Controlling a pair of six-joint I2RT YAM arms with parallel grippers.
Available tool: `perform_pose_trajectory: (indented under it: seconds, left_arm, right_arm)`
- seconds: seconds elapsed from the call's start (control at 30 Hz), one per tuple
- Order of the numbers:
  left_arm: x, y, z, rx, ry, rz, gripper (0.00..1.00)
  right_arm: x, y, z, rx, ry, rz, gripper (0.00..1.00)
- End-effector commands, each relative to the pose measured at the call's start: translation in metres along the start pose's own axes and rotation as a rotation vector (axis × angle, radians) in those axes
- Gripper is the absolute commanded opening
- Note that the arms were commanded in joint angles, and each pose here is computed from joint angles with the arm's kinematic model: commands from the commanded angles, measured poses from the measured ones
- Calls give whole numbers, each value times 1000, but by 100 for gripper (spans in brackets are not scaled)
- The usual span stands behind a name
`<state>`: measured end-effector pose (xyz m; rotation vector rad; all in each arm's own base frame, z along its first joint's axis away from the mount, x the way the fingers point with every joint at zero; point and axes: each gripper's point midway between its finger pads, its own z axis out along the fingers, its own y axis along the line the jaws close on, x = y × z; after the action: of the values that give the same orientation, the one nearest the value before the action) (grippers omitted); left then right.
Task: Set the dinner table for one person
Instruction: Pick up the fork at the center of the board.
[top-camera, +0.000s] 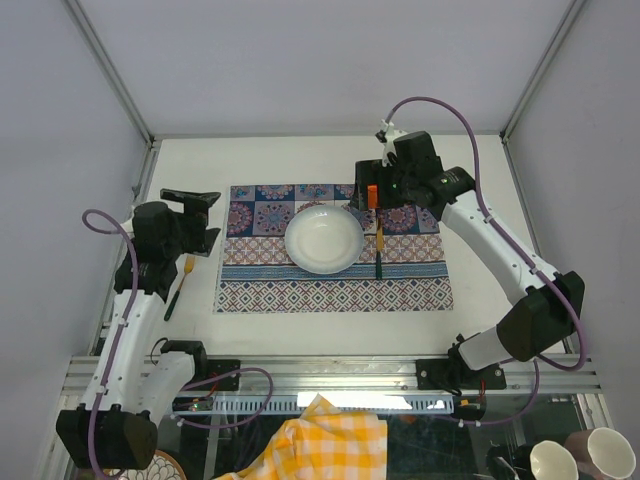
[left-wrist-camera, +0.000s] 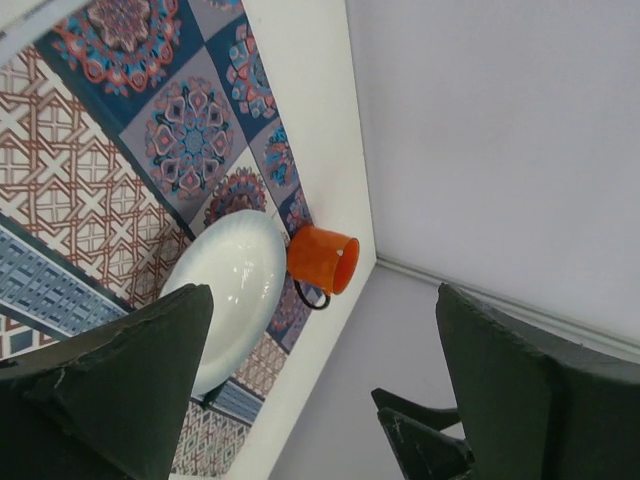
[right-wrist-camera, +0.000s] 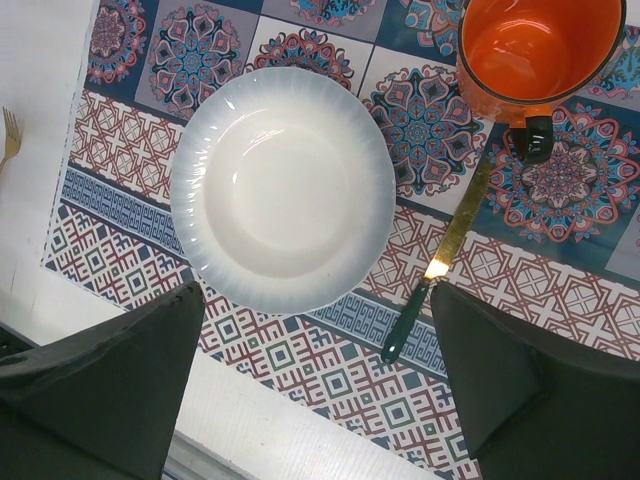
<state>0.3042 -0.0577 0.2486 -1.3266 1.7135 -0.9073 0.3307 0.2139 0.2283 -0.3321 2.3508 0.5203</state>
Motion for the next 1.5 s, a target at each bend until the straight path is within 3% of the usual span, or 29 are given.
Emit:
perform_pose_trajectory:
  seconds: [0.0, 0.13, 0.23, 0.3, 0.53, 0.7, 0.8, 0.93, 1.03, 1.23, 1.47]
  left_arm:
    - [13, -35, -1, 223, 90, -78, 99]
    - [22, -25, 9, 206, 134, 79, 97]
    - [24, -16, 13, 181, 155, -7, 74]
    - [19, -3, 20, 105, 125, -38, 69]
    - [-13, 95, 10, -600, -78, -140, 58]
    - [-25, 125, -13, -945, -186, -197, 35]
    - [-24, 145, -20, -1096, -230, -239, 32]
    - [-15, 175, -28, -1140, -320, -420, 24]
    - [-26, 186, -34, -1100, -463, -519, 20]
    - [-61, 192, -53, -986, -737, -611, 17]
    - [-76, 216, -68, -889, -952, -792, 11]
  right_arm:
    - [-19, 7, -16, -7, -80, -3, 100]
    - [-19, 8, -14, -13, -67, 4, 100]
    - [-19, 7, -16, -7, -70, 4, 100]
    - [-19, 7, -17, -3, -72, 5, 100]
    - [-15, 9, -11, -16, -51, 18, 100]
    - [-13, 8, -9, -13, -35, 23, 100]
    - [-10, 8, -9, -10, -24, 27, 100]
    - [-5, 8, -7, -12, 1, 36, 100]
    - [-3, 8, -8, -8, 12, 35, 100]
    - [1, 5, -11, 7, 20, 35, 100]
    - [6, 6, -10, 7, 44, 43, 100]
